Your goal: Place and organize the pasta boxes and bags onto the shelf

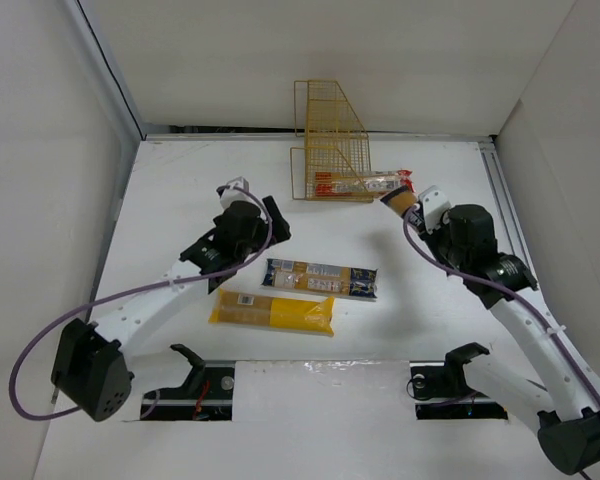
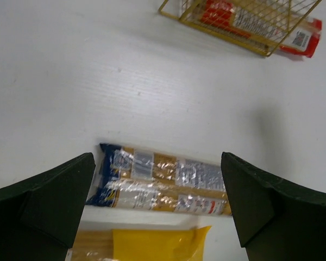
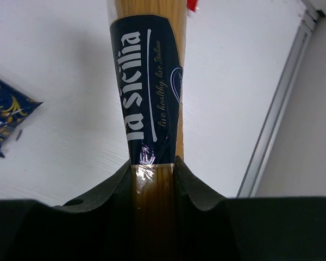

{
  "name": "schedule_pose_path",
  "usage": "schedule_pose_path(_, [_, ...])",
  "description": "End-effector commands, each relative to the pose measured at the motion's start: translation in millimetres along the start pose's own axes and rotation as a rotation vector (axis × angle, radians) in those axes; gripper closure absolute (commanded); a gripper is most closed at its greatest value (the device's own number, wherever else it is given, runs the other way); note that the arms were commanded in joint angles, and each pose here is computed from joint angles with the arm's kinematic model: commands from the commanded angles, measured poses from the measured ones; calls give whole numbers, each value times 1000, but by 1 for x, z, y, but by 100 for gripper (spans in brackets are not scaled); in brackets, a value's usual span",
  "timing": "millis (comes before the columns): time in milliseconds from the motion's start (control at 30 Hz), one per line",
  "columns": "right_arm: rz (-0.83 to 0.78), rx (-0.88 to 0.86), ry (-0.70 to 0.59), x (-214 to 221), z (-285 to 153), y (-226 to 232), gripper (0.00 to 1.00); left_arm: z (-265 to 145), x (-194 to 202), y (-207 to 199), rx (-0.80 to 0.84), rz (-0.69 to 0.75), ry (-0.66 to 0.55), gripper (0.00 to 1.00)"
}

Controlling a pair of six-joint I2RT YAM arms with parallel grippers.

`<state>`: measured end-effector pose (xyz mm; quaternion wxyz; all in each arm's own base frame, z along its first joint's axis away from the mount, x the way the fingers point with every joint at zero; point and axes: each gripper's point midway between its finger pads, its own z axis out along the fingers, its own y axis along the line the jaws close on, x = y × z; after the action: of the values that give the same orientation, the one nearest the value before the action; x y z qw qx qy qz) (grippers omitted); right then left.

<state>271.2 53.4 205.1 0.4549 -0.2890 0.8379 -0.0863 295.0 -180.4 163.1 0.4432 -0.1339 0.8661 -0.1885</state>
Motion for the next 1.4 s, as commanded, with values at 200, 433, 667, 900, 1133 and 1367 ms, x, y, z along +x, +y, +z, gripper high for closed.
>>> schedule_pose_path(200, [80,257,-246,-87,2,-90,100,37,-122,-97,195,106,-168,0])
schedule_pose_path(433, [-81,175,-330,-123,61,-129,100,71,-148,-106,139,224,-182,0])
schedule_pose_path(667, [-294,88,-349,-148,133,-144,100,87,-145,-85,112,216,-153,0])
schedule_pose_path(900, [-419,-63,-392,-163,207,-141,100,81,-142,-79,103,223,-160,0])
schedule_pose_path(1133, [-379,-132,-408,-150,237,-152,100,81,-136,-63,57,224,-146,0])
schedule_pose_path(1367, [-314,31,-422,-155,209,-190,100,85,-130,-66,86,218,-127,0])
